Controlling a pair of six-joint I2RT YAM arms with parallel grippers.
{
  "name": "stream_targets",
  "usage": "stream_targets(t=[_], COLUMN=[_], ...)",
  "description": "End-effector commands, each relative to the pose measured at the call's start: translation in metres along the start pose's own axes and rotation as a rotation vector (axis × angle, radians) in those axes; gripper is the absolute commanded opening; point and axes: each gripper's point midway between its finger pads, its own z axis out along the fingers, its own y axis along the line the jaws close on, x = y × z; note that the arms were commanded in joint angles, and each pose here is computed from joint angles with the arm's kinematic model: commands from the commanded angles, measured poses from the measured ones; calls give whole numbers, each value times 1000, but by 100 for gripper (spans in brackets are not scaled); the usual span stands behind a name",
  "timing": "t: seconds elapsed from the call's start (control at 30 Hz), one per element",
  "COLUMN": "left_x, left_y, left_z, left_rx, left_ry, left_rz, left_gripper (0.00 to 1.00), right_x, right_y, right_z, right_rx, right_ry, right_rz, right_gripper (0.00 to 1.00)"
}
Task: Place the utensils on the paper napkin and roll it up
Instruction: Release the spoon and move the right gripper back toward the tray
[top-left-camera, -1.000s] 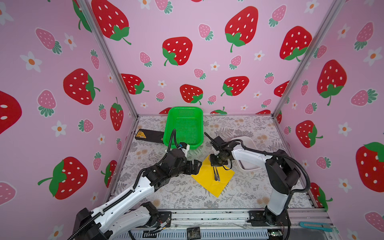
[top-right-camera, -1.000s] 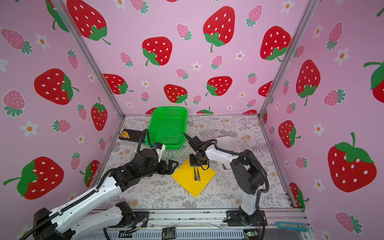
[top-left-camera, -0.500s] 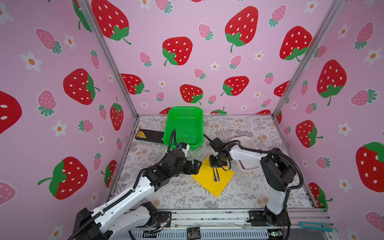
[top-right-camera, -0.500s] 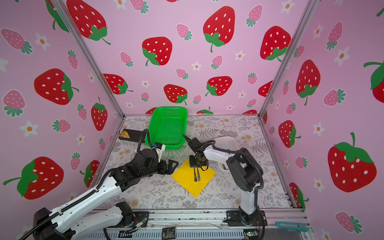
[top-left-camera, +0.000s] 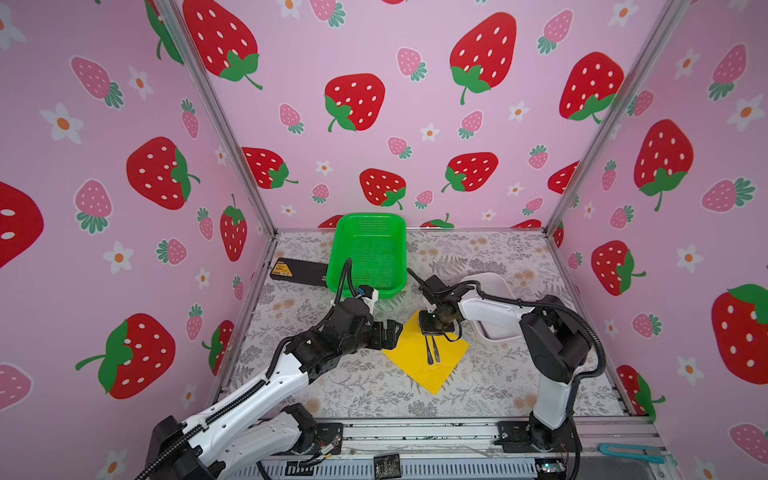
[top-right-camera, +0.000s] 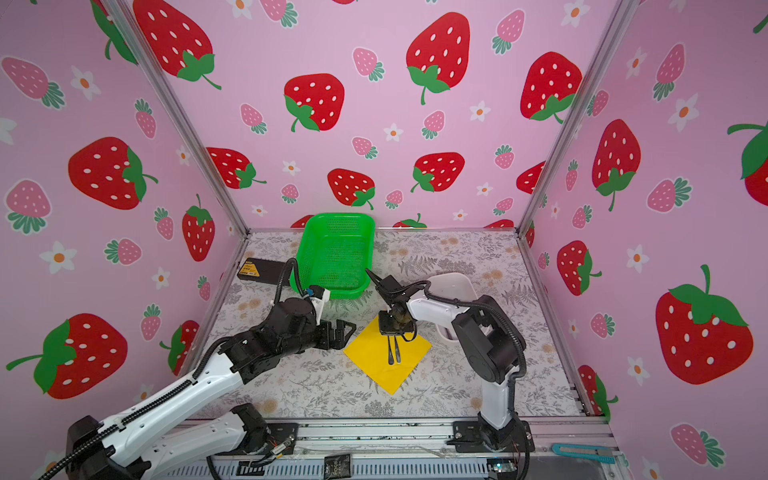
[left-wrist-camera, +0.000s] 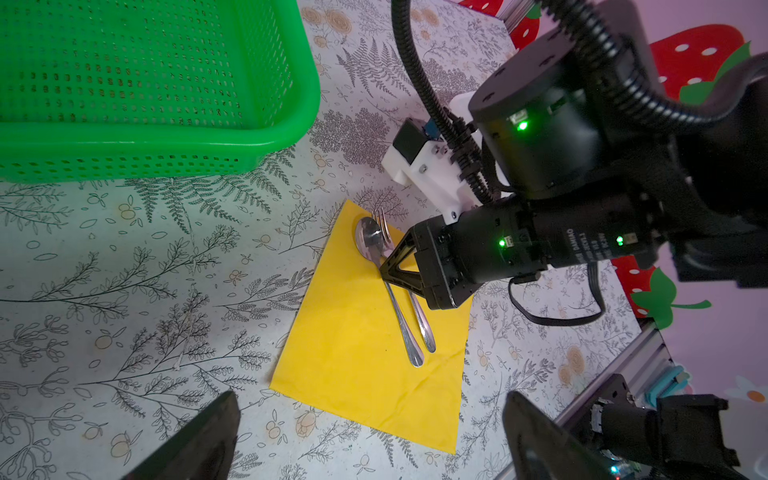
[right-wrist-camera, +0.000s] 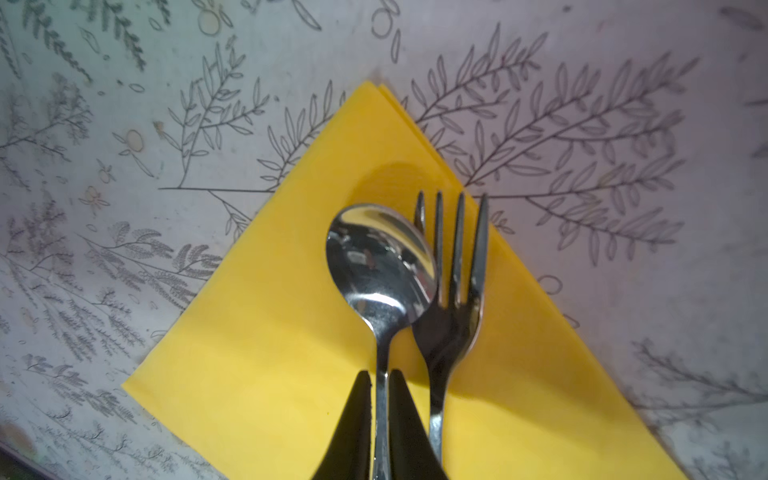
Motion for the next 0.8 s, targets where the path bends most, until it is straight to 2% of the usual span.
stream_targets(t=[0.0,0.07,0.23,0.33,0.47,0.6,0.67,0.77], left_x=[3,2,1,1,-2,-3,-5,-8], left_y=[4,3,-3,-11,-19,-33,-38,-48], left_z=[0,0,6,13,25,36,43,54], left_rx=[-12,-8,16,49,60,102,107,116], left_ry=[3,4,18,50,84,127,139,161], left_rz=[0,-1,-11,-14,-14,-7,-3,7], left_gripper=[100,100,100,99,98,97,97,97], right_x=[-1,-9,-38,-49,-49,-43,-38,-33], right_y=[2,7,-15,-47,-98,-144,-157,-173], right_z=[-14,-29,-81,-113,-139,-141,-129,-114], right_rx=[9,1,143,236,282,244,185,193], right_ry=[-22,-65,-259,-366,-437,-431,-377,-297], right_rz=[6,-8,-39,2,102,192,190,181], right_gripper=[13,13,15,17,22,27,29,29])
